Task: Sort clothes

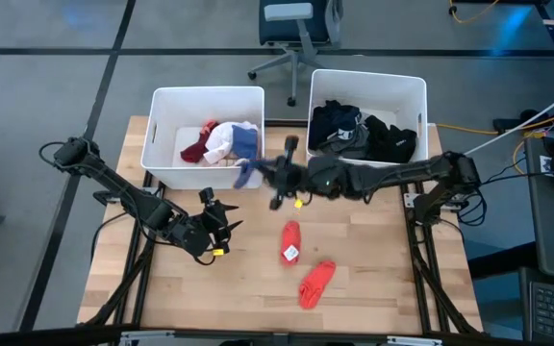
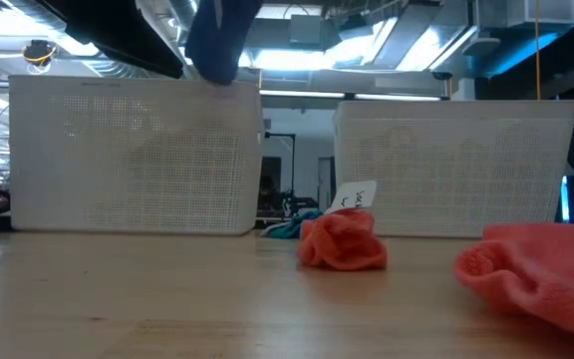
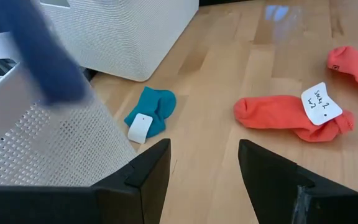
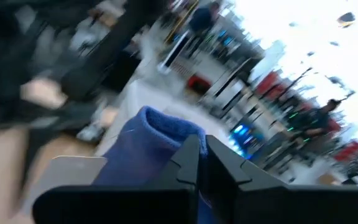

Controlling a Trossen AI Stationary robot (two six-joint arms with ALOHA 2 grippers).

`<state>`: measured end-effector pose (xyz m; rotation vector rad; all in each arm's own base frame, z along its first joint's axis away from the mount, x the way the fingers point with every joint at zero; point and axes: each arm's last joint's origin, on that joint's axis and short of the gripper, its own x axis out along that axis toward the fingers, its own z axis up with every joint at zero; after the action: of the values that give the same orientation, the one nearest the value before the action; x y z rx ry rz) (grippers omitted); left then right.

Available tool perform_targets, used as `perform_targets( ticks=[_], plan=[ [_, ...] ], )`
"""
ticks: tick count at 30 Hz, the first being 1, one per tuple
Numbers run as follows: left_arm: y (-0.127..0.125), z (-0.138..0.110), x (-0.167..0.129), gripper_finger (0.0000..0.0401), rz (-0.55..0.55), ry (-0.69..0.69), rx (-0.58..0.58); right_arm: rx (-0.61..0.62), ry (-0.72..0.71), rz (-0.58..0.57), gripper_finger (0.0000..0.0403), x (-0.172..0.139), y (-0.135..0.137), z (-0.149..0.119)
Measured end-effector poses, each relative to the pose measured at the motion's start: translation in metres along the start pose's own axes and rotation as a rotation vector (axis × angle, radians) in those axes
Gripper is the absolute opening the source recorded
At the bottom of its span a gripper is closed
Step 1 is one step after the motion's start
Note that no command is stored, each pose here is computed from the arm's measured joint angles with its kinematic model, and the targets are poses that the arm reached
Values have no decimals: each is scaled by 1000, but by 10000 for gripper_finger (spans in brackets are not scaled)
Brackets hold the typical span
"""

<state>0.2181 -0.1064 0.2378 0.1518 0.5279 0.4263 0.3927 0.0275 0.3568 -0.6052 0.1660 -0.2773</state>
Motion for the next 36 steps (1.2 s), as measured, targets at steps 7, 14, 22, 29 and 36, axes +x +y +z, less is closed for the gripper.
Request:
perform_targets(
  ticks=[7,14,22,29,36],
  plan=[
    [0,0,0,180,0,0,4,34,-70,-154,23,16,-51,-17],
    [0,0,0,180,0,1,10,182,-85,-112,23,30,-89,-49],
    [1,0,1,180,6,6,12,281,-10,1,24,59,-78,-90],
    [1,-1,1,180,7,8,13,292,72,19,50,70,-65,-106],
    [1,-1,1,180,6,8,12,314,93,26,174,66,-62,-103]
  ],
)
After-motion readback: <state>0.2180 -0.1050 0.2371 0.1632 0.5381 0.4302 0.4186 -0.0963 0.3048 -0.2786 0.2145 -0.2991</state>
